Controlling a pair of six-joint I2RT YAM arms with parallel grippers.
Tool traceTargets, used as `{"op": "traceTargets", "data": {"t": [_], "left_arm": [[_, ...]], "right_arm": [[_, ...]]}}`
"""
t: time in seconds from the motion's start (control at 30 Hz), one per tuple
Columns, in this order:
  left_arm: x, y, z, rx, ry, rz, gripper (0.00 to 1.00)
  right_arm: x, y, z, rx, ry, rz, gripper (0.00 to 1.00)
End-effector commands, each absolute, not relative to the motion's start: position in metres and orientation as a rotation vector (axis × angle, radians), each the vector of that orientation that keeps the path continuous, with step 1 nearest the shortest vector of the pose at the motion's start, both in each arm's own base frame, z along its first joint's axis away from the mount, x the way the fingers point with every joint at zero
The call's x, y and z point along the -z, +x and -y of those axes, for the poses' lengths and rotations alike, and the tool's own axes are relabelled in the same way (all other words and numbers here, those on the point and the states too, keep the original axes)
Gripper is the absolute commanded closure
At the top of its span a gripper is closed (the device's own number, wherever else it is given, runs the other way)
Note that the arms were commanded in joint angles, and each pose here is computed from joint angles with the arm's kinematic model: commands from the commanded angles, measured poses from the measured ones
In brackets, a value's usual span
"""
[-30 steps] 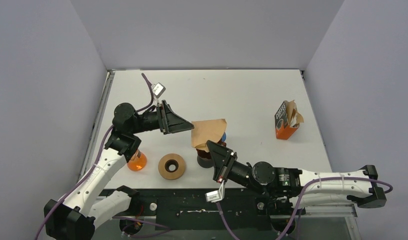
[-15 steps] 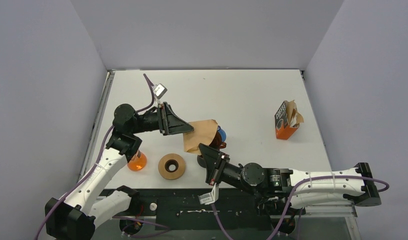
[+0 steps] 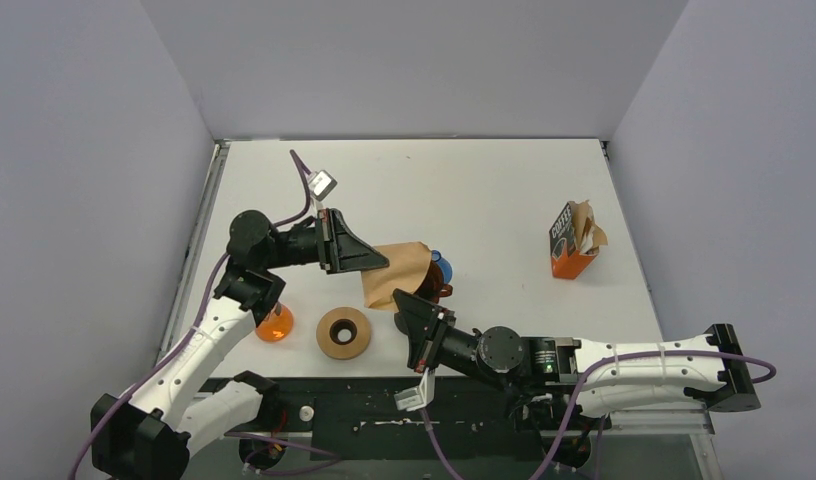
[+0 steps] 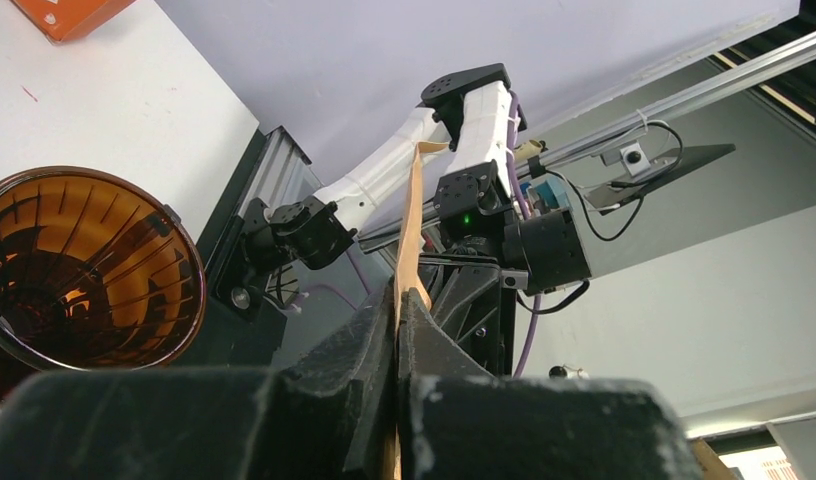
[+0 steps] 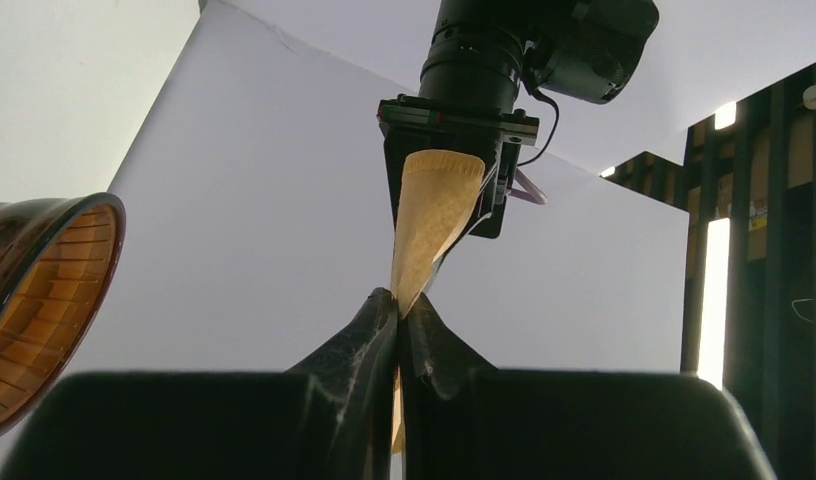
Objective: Place the coffee filter in the dripper
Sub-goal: Pick up the coffee filter from the coffee filter holder.
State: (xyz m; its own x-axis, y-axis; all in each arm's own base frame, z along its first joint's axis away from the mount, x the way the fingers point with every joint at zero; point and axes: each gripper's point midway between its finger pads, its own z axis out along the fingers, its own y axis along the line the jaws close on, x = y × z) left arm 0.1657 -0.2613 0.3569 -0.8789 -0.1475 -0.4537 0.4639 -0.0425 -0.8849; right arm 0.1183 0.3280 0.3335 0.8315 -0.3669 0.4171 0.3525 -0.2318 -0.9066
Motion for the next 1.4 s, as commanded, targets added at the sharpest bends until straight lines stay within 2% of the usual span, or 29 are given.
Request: {"op": "traceTargets", "data": {"t": [0.0,0.1,0.33,0.53,0.77,0.87,1.03,1.37], "left_arm": [[-0.366,0.159,0.260,1.966,0.426,-1.740,1.00],[-0.370,0.162,0.259,1.953,0.430,-1.706,1.00],[-0.380,0.172,0.258,1.938,0.430,-1.645,1.00],[-0.393,0.178,0.255,1.943,0.424,-1.555,1.00],[-0.412,0.177,0.252,1.945,0.458,-1.442,1.00],[-0.418,0.176,0.251,1.934,0.477,-1.401,1.00],[-0.429,0.170,0.247,1.933,0.498,-1.325,1.00],[-0.449,0.150,0.236,1.932,0.532,-1.172,1.00]], "right_arm": [[-0.359,0.119,-0.323,0.644,-1.583,-0.073,0.91],[-0.357,0.120,-0.316,0.608,-1.574,-0.122,0.79],[-0.356,0.122,-0.291,0.477,-1.559,-0.278,0.60],[-0.362,0.123,-0.270,0.311,-1.499,-0.453,0.54],[-0.397,0.120,-0.254,-0.136,-1.227,-0.858,0.49],[-0.406,0.127,-0.249,-0.254,-1.072,-1.054,0.38],[-0.410,0.126,-0.252,-0.401,-0.930,-1.203,0.34],[-0.419,0.117,-0.269,-0.713,-0.699,-1.391,0.35]]}}
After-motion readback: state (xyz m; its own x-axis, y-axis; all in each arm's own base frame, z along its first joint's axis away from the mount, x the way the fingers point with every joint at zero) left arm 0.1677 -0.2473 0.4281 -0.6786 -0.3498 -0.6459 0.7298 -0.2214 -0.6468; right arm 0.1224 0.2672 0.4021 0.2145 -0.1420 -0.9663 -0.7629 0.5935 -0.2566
